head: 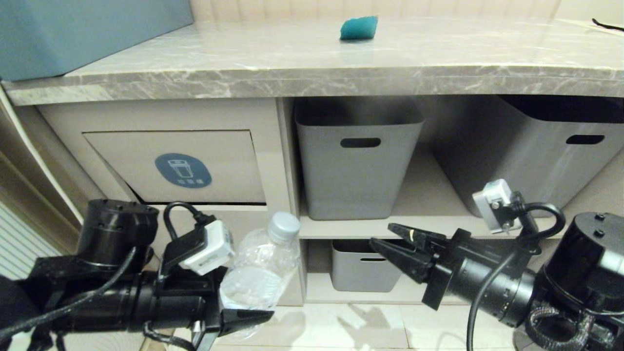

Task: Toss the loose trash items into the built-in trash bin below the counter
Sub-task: Hand it to the other hand, then put the garbage in the trash can

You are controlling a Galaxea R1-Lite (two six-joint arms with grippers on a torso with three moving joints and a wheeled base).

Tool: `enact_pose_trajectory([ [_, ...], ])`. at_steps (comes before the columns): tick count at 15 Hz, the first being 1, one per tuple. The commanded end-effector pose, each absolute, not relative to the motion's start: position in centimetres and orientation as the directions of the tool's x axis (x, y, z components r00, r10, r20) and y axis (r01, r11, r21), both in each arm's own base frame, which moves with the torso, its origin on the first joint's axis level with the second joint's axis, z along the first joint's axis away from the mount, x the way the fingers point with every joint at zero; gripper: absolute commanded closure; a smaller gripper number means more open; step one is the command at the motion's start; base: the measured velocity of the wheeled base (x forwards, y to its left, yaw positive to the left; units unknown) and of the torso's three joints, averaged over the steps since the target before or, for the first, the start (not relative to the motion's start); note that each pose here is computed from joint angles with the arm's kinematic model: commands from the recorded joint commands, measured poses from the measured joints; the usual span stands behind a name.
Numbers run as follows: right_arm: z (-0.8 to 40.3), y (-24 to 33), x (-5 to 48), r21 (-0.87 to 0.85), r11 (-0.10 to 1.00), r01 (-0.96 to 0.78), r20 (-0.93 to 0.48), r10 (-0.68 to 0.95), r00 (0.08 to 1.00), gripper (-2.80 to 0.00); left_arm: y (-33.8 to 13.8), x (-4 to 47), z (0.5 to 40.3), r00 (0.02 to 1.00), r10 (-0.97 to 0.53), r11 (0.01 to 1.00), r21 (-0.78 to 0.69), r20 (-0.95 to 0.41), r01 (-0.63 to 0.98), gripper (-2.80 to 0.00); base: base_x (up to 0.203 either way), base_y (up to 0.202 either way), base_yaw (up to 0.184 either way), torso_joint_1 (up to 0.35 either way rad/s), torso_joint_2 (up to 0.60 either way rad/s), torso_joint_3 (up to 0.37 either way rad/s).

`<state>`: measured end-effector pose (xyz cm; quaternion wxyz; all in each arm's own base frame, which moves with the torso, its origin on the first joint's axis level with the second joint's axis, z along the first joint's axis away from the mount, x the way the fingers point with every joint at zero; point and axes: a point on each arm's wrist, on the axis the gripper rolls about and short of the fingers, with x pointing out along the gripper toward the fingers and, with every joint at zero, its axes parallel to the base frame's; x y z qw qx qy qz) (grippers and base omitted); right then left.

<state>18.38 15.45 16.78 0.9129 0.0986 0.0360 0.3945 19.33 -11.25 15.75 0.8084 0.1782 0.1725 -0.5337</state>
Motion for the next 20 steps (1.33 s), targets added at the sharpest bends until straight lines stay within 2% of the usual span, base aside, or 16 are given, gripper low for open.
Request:
enact_pose_trajectory([
  [1,17.3,12.2,19.0,0.205,0.752,-0.627,0.038,0.634,0.773,0.0,-9.1,17.3,16.3,0.427,-0.79,0.413,0.133,-0.439,0.901,0.0,0.0,0.0,0.0,0.0,0.0,0.0],
  [3,17.3,7.9,19.7,0.197,0.859,-0.472,0.039,0.474,0.88,0.0,-7.7,16.3,16.5,0.487,-0.764,0.466,0.16,-0.422,0.87,0.0,0.0,0.0,0.0,0.0,0.0,0.0],
  [5,17.9,2.7,19.5,0.18,0.953,-0.244,0.063,0.236,0.97,0.0,-6.0,15.7,16.7,0.592,-0.69,0.568,0.196,-0.417,0.799,0.0,0.0,0.0,0.0,0.0,0.0,0.0],
  [8,18.1,-2.3,15.2,0.115,0.992,0.05,0.11,-0.062,0.992,0.0,-4.6,14.5,16.8,0.66,-0.64,0.629,0.224,-0.394,0.744,0.0,0.0,0.0,0.0,0.0,0.0,0.0],
  [11,17.5,-1.8,8.0,-0.001,0.989,0.146,0.158,-0.144,0.977,0.0,-3.2,12.3,17.0,0.744,-0.569,0.698,0.273,-0.35,0.662,0.0,0.0,0.0,0.0,0.0,0.0,0.0],
  [15,13.5,0.1,0.8,-0.149,0.975,0.165,0.144,-0.143,0.979,0.0,-2.1,10.8,17.7,0.812,-0.509,0.766,0.28,-0.285,0.578,0.0,0.0,0.0,0.0,0.0,0.0,0.0],
  [16,12.1,0.3,0.3,-0.171,0.972,0.16,0.075,-0.149,0.986,0.0,-2.0,10.3,17.7,0.818,-0.509,0.778,0.263,-0.269,0.571,0.0,0.0,0.0,0.0,0.0,0.0,0.0],
  [17,10.3,0.3,0.1,-0.176,0.973,0.151,-0.068,-0.165,0.984,0.0,-2.0,9.9,17.5,0.818,-0.508,0.79,0.231,-0.271,0.568,0.0,0.0,0.0,0.0,0.0,0.0,0.0],
  [18,8.8,0.3,-0.2,-0.157,0.977,0.148,-0.236,-0.182,0.954,0.0,-2.0,9.8,17.1,0.817,-0.504,0.8,0.205,-0.28,0.564,0.0,0.0,0.0,0.0,0.0,0.0,0.0],
  [19,8.0,0.4,-0.5,-0.112,0.98,0.165,-0.347,-0.194,0.918,0.0,-1.9,9.5,17.0,0.821,-0.499,0.816,0.168,-0.278,0.553,0.0,0.0,0.0,0.0,0.0,0.0,0.0],
  [20,8.0,0.3,-0.6,-0.084,0.979,0.185,-0.374,-0.203,0.905,0.0,-1.8,9.2,17.0,0.831,-0.486,0.842,0.112,-0.27,0.528,0.0,0.0,0.0,0.0,0.0,0.0,0.0],
])
